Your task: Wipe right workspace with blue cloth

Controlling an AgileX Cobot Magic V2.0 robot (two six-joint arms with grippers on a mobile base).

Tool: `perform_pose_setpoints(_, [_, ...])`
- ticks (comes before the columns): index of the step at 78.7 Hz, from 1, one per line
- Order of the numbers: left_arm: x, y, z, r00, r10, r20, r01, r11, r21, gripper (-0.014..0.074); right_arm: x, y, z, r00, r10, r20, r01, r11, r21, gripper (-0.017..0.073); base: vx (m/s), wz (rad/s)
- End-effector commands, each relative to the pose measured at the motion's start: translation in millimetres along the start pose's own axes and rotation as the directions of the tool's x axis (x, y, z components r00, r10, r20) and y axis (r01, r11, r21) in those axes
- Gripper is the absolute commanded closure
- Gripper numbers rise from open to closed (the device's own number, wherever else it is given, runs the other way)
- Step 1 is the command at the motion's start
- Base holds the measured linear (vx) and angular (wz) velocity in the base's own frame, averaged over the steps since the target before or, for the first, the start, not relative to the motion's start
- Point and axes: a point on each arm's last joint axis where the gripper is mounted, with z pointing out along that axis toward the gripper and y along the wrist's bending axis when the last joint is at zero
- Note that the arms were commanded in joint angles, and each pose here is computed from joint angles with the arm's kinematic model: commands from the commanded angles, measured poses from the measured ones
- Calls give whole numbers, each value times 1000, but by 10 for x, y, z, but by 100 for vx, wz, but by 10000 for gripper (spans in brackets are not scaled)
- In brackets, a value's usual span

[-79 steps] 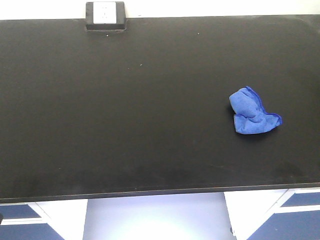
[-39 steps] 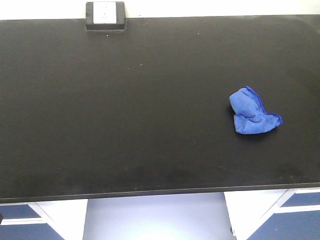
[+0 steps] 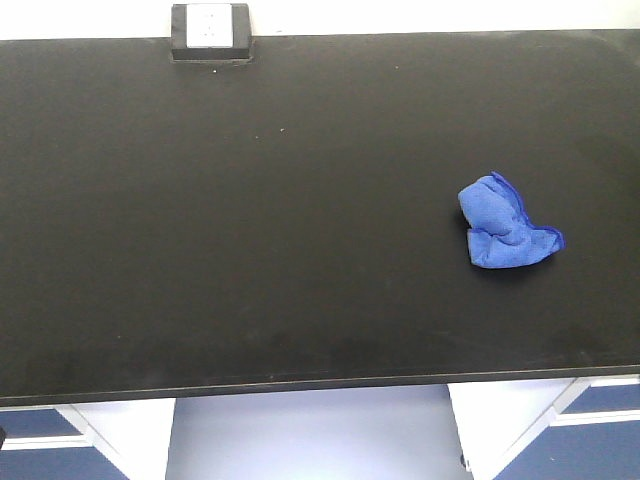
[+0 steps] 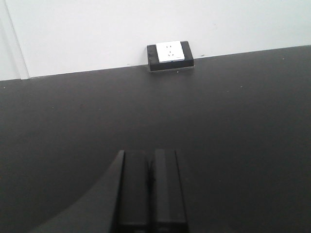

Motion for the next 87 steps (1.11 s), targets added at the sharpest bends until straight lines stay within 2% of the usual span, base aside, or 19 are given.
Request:
perform_pose_setpoints(1, [-174,-7,-35,993,-3,122,2,1000,14,600,144,-3,-24,994,40,106,-45,998,37,567,0,0])
perform_pose_setpoints(10, [-174,-7,-35,993,-3,122,2,1000,14,600,514,42,-11,992,98,77,-101,994,35,567,0,0])
perform_pose_setpoints(17, [-174,-7,-35,993,-3,122,2,1000,14,600,622,57,-14,993,109,53,-110,993,33,567,0,0])
perform_pose_setpoints(23, [-174,-7,-35,993,-3,122,2,1000,14,600,618,56,-13,995,86,55,-88,996,35,567,0,0])
perform_pose_setpoints(87, [-174,-7,-35,993,-3,122,2,1000,14,600,602,54,-14,993,90,73,-93,995,35,567,0,0])
